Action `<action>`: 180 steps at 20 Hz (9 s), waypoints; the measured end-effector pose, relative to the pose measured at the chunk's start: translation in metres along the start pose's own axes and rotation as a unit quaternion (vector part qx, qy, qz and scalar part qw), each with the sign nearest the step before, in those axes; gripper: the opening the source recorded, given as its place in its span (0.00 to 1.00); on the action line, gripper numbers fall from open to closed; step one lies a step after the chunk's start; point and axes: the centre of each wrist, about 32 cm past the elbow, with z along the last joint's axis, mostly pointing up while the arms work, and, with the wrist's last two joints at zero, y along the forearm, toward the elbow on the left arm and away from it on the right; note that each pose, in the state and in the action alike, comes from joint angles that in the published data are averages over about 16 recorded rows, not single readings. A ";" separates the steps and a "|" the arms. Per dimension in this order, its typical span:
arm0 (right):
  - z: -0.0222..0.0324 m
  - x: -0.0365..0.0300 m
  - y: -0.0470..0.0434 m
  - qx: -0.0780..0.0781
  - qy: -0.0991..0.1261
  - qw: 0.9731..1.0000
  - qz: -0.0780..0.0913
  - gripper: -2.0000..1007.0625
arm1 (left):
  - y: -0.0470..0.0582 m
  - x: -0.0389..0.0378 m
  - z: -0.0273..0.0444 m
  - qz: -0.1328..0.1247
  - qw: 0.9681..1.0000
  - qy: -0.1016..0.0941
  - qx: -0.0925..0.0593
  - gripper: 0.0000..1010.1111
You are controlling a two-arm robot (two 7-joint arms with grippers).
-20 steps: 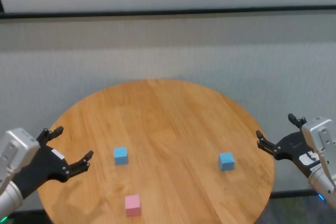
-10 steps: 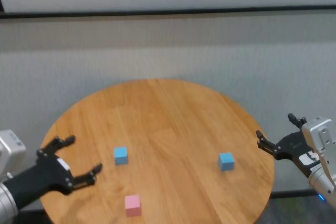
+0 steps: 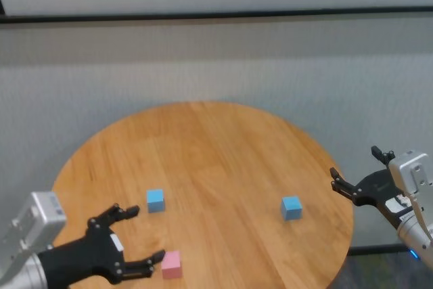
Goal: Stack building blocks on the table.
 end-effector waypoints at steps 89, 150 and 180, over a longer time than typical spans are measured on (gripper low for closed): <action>0.0000 0.0000 0.0000 0.000 0.000 1.000 0.000 1.00 | -0.069 0.0175 -0.0806 -0.069 0.994 0.058 0.065 0.79; 0.0000 0.0000 0.0000 0.000 0.000 1.000 0.000 1.00 | -0.181 0.0191 0.0076 0.067 0.994 0.007 0.084 0.40; 0.0000 0.0000 0.0000 0.000 0.000 1.000 0.000 1.00 | -0.216 0.0228 -0.0310 0.087 0.987 0.035 0.129 0.40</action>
